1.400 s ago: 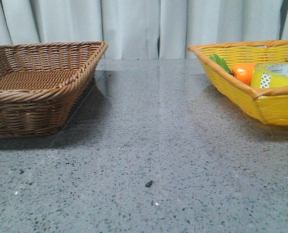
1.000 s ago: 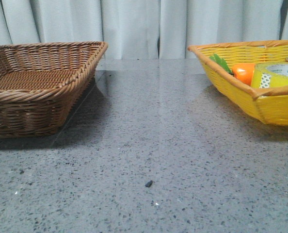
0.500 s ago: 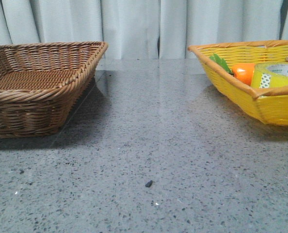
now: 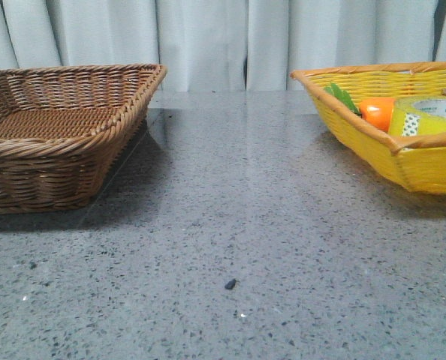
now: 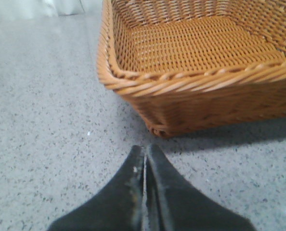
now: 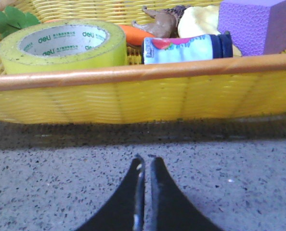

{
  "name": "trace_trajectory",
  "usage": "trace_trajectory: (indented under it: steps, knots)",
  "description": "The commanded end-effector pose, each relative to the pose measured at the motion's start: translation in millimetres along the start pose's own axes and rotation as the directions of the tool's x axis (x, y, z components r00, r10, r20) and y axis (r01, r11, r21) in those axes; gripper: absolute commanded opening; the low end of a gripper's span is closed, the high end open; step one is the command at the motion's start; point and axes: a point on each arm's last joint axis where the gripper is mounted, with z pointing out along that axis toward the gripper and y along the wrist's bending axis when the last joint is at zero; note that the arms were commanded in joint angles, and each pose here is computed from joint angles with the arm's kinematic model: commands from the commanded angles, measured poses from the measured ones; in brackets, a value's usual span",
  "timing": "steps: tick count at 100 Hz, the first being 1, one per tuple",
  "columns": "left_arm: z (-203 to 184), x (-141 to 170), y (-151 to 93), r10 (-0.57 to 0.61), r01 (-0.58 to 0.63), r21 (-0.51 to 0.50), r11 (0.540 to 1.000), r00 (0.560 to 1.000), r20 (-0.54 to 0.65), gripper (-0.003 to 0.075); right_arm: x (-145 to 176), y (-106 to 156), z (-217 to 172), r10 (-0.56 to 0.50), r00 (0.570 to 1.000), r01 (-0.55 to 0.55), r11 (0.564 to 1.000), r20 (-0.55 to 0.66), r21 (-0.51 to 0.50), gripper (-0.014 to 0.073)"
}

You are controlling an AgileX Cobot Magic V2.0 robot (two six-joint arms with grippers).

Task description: Transfer tape with both arms

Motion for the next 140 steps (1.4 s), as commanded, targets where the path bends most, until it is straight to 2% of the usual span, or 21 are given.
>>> trace_trajectory:
  steps: [1, 16, 34, 65, 75, 90, 109, 140]
  knots:
    - [-2, -8, 1, -0.013, 0.014, -0.007, 1.0, 0.992, 0.126, -0.0021, 5, 0, 1, 0.002, 1.0, -0.002, 1.0, 0.009, 0.005, -0.0046]
    - [-2, -11, 1, -0.015, 0.017, -0.008, 1.0, 0.986, 0.165, -0.0021, 3, 0, 1, 0.002, 0.999, -0.002, 1.0, 0.032, 0.005, -0.0046]
    - [-4, -17, 1, -0.014, 0.017, -0.013, 1.0, 0.973, 0.231, -0.0021, -9, 0, 0, 0.001, 0.987, -0.002, 1.0, 0.161, 0.004, -0.0046]
    - [-9, -33, 3, -0.01, 0.021, -0.024, 0.999, 0.915, 0.404, -0.0021, -17, 0, -2, 0.001, 0.969, -0.001, 1.0, 0.245, 0.003, -0.0046]
    - [-12, -40, 3, -0.013, 0.029, -0.026, 0.999, 0.878, 0.478, -0.0021, -17, 0, -2, 0.001, 0.967, -0.001, 1.0, 0.253, 0.003, -0.0046]
    - [-16, -47, 4, -0.035, 0.052, -0.019, 0.998, 0.863, 0.504, -0.0021, -24, 0, -4, 0.001, 0.957, -0.001, 1.0, 0.29, 0.002, -0.0046]
    - [-23, -68, 4, -0.041, 0.053, -0.011, 0.999, 0.882, 0.469, -0.0021, -49, 0, -15, 0.0, 0.944, -0.001, 1.0, 0.33, 0.002, -0.0046]
    - [-16, -105, 5, -0.044, 0.052, -0.009, 0.999, 0.913, 0.406, -0.0021, -106, 1, -15, 0.001, 0.971, -0.001, 1.0, 0.238, 0.003, -0.0046]
